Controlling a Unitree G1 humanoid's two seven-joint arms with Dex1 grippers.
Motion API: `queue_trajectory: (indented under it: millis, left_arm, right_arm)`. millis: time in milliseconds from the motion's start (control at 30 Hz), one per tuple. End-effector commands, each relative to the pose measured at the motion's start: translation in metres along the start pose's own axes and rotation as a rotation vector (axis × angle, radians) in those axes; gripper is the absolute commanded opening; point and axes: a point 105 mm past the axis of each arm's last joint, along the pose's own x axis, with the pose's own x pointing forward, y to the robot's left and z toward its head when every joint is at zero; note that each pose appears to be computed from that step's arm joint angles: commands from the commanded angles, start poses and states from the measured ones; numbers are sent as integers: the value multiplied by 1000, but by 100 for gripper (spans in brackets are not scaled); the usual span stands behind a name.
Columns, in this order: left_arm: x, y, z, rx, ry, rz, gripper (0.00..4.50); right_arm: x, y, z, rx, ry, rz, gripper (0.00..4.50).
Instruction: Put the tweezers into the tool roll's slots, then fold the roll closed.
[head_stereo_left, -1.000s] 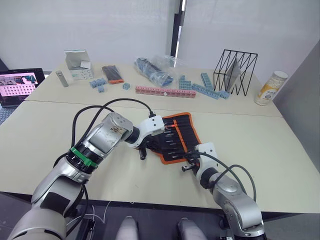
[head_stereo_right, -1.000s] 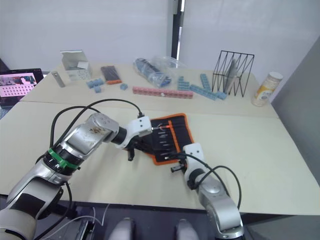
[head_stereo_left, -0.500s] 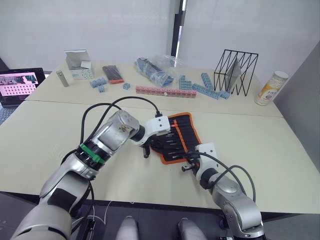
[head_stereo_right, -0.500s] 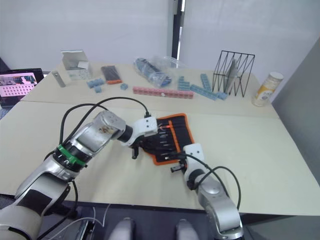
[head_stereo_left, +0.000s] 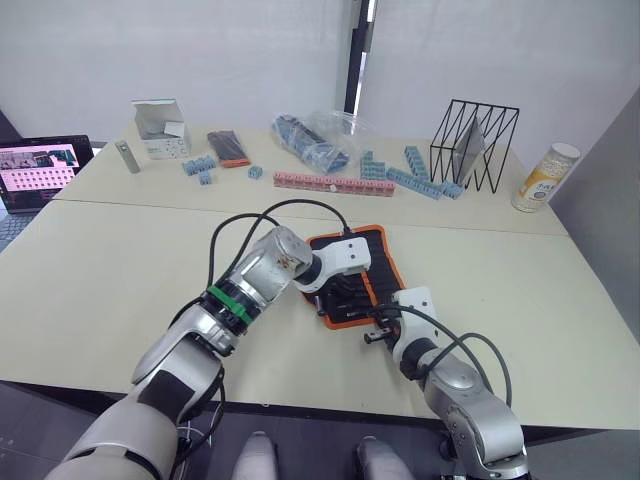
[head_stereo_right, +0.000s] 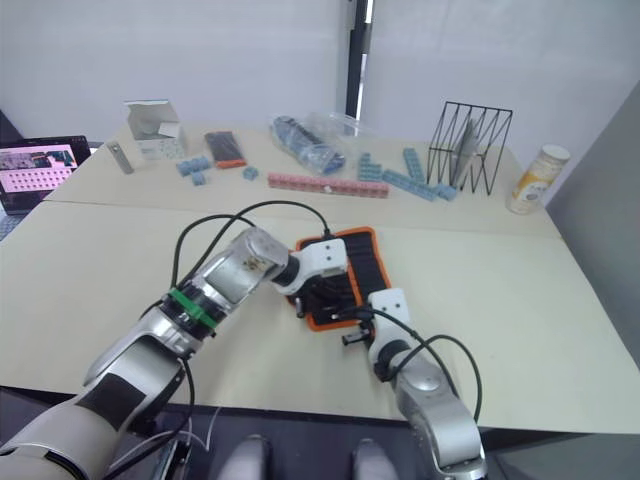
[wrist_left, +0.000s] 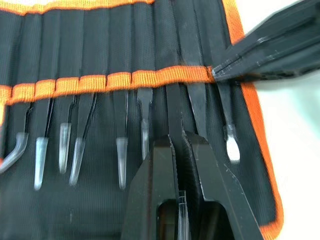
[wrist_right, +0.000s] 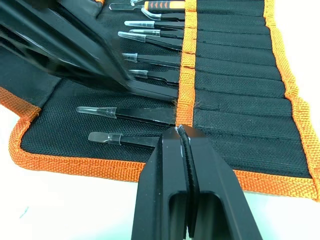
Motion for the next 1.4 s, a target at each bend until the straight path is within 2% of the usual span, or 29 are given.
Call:
queue_trajectory:
  millis: [33, 200, 400, 433, 567, 800, 833, 933, 1033, 1100, 1200, 1267, 1400]
  left_arm:
    - [6, 4, 16, 51, -31, 17, 3]
    - [16, 4, 17, 64, -33, 18, 3]
    - [13, 7, 18, 60, -56, 21, 3]
    - [12, 8, 18, 59, -59, 23, 78]
    - [3, 11, 18, 60, -67, 35, 206]
    - [-53, 18, 17, 14, -146, 95, 432]
    - [-59, 16, 17, 6, -156, 99, 446]
    - [-88, 13, 5, -63, -212, 136, 446]
    - [-119, 10, -12, -165, -320, 225, 446]
    - [-139, 10, -33, -210, -379, 338, 446]
    - [-162, 4, -72, -288, -384, 479, 446]
    - [-177, -1, -90, -358, -428, 550, 446]
    - [-196, -13, -118, -427, -480, 643, 450]
  right_arm:
    - [-3, -1, -30, 19, 131, -10, 0]
    - [-4, 0, -30, 17, 132, -8, 0]
    - [-5, -1, -31, 17, 135, -12, 0]
    - [-4, -1, -30, 17, 135, -11, 0]
    - [-3, 0, -30, 16, 132, -7, 0]
    - [-3, -3, -27, 5, 125, -4, 0]
    - [-3, -4, -26, 3, 125, -3, 0]
    - [-3, -5, -22, -10, 114, 3, 0]
    - [-5, -9, -10, -21, 68, -3, 0]
    - [-7, -11, 3, -22, 18, -4, 0]
    - [-15, -10, 18, -33, -55, 12, 0]
    - [-21, -10, 26, -51, -102, 12, 0]
    - [-35, -17, 39, -50, -187, 5, 119]
